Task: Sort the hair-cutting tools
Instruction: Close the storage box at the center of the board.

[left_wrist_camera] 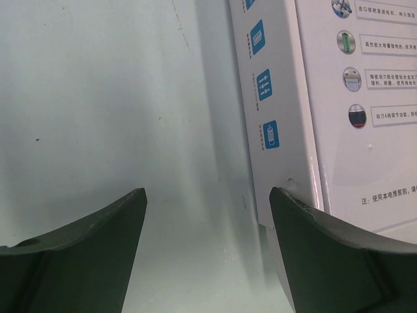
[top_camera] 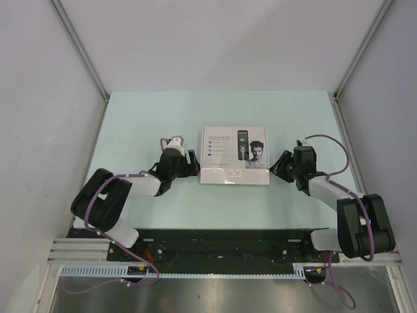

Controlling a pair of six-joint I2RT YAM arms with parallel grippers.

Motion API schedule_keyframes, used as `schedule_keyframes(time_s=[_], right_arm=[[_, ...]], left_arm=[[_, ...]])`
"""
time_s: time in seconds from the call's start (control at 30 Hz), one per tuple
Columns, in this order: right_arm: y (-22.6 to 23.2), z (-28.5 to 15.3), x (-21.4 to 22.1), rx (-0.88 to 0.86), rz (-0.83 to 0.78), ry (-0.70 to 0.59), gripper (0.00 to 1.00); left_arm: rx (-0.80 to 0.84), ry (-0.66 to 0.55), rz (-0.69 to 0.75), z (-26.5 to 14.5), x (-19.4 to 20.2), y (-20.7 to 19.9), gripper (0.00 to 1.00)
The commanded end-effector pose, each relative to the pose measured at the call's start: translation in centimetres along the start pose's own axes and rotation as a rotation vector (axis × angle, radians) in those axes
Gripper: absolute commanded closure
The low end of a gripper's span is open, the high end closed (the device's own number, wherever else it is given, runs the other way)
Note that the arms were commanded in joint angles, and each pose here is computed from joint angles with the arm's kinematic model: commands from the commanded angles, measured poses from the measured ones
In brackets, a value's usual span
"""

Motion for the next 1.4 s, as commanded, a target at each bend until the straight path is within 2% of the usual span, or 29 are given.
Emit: schedule_keyframes(time_s=[0.0, 0.37, 0.57, 0.63, 0.8, 0.97, 1.2, 1.37], right_arm=[[5.1, -1.6, 2.8, -0.229, 0.017, 0.157, 0.57], [7.9, -3.8, 3.2, -0.341, 0.07, 0.232, 0.59], [9.0, -4.7, 5.4, -0.376, -0.003, 0.296, 0.58], [8.2, -4.6, 6.1, -0.323, -0.03, 0.3, 0.58], [3.4, -4.5, 4.8, -0.06, -0.061, 0.147, 0.56], [1.9, -5.6, 4.8, -0.009, -0.073, 0.105, 0.52], [1.9, -8.5, 4.2, -0.053, -0.071, 0.021, 0.23], [4.2, -9.0, 5.9, -0.21, -0.052, 0.108, 0.17]], left_arm=[[0.209, 0.029, 0.027, -0.1, 0.0, -5.1, 0.16], [0.21, 0.019, 0.03, 0.0, -0.1, -5.3, 0.16], [0.208, 0.017, 0.042, -0.1, -0.1, -5.2, 0.16], [0.199, 0.007, 0.048, -0.1, -0.2, -5.0, 0.16], [0.163, -0.046, 0.065, -0.8, -1.2, -4.4, 0.12], [0.134, -0.167, 0.065, -2.3, -4.4, -4.5, 0.08], [0.161, -0.248, 0.056, -3.7, -7.1, -5.7, 0.0], [0.206, -0.206, 0.085, -2.1, -7.1, -7.1, 0.0]])
Point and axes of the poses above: each gripper's point midway between its finger pads, its own z axis out along the fingers, its own y axis along the line the jaws close on, x = y × z, the point moved 2 cm from there along -z, back along the fingers, and after that the axes turned 2 degrees about -z, right-handed, at the moved point
